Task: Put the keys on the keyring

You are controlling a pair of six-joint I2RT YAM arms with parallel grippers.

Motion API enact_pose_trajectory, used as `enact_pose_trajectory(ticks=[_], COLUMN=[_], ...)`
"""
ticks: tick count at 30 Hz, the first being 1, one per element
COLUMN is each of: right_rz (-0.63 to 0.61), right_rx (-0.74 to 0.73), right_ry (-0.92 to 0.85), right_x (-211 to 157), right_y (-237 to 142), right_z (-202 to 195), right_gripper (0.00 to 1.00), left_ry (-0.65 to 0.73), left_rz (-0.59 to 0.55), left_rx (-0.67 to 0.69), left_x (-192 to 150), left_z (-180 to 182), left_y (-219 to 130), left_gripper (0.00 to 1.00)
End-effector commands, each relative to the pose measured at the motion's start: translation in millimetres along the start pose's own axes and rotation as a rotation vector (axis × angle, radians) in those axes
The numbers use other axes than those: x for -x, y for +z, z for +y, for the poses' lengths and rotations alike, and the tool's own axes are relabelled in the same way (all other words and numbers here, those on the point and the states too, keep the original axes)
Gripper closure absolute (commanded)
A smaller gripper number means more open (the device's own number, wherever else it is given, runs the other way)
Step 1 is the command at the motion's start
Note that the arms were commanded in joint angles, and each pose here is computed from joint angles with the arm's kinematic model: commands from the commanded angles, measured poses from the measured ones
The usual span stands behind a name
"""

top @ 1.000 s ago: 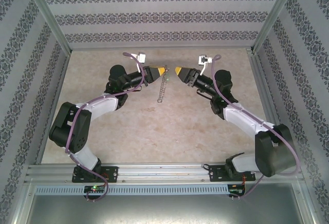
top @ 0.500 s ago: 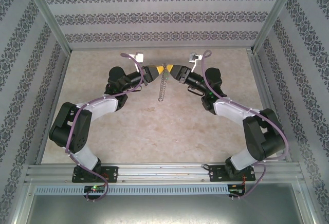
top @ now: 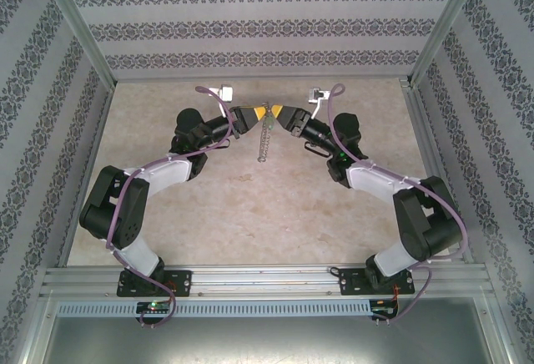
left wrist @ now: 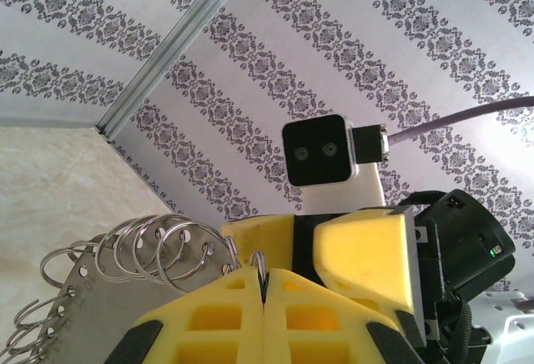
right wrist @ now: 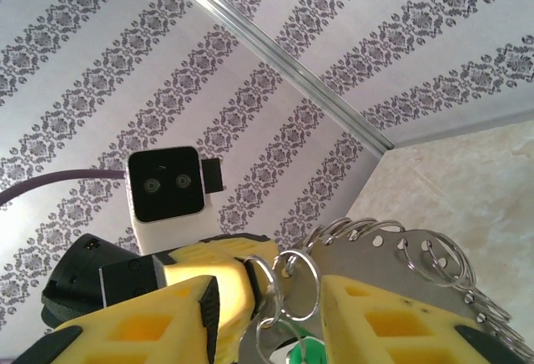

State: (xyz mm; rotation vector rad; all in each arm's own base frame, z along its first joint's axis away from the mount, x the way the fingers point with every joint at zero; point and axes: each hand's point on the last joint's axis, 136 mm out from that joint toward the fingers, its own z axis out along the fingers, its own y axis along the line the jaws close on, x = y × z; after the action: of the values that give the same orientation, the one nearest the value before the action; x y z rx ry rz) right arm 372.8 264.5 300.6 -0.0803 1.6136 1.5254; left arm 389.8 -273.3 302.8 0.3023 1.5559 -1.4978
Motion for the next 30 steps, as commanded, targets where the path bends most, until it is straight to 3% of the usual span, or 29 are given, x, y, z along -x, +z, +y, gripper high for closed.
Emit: enact_pose_trajectory(ticks=[1, 30], right_rz=[-0.048, 0.023], right_rx=[0.039, 0.083], right_ry=[-0.066, -0.032], right_x=[10.9, -6.1], right_y=[-6.0, 20.2], right_z=[22.3, 22.3], right_gripper=[0.62, 0.64], left_ry=[0.057, 0.060], left_rz=[-0.047, -0.049], left_rx=[-0.066, -0.069], left_x=[10.5, 11.3], left_z=[-20.6, -22.1], left_y=[1.2, 0.9], left_gripper=[1.00, 1.00])
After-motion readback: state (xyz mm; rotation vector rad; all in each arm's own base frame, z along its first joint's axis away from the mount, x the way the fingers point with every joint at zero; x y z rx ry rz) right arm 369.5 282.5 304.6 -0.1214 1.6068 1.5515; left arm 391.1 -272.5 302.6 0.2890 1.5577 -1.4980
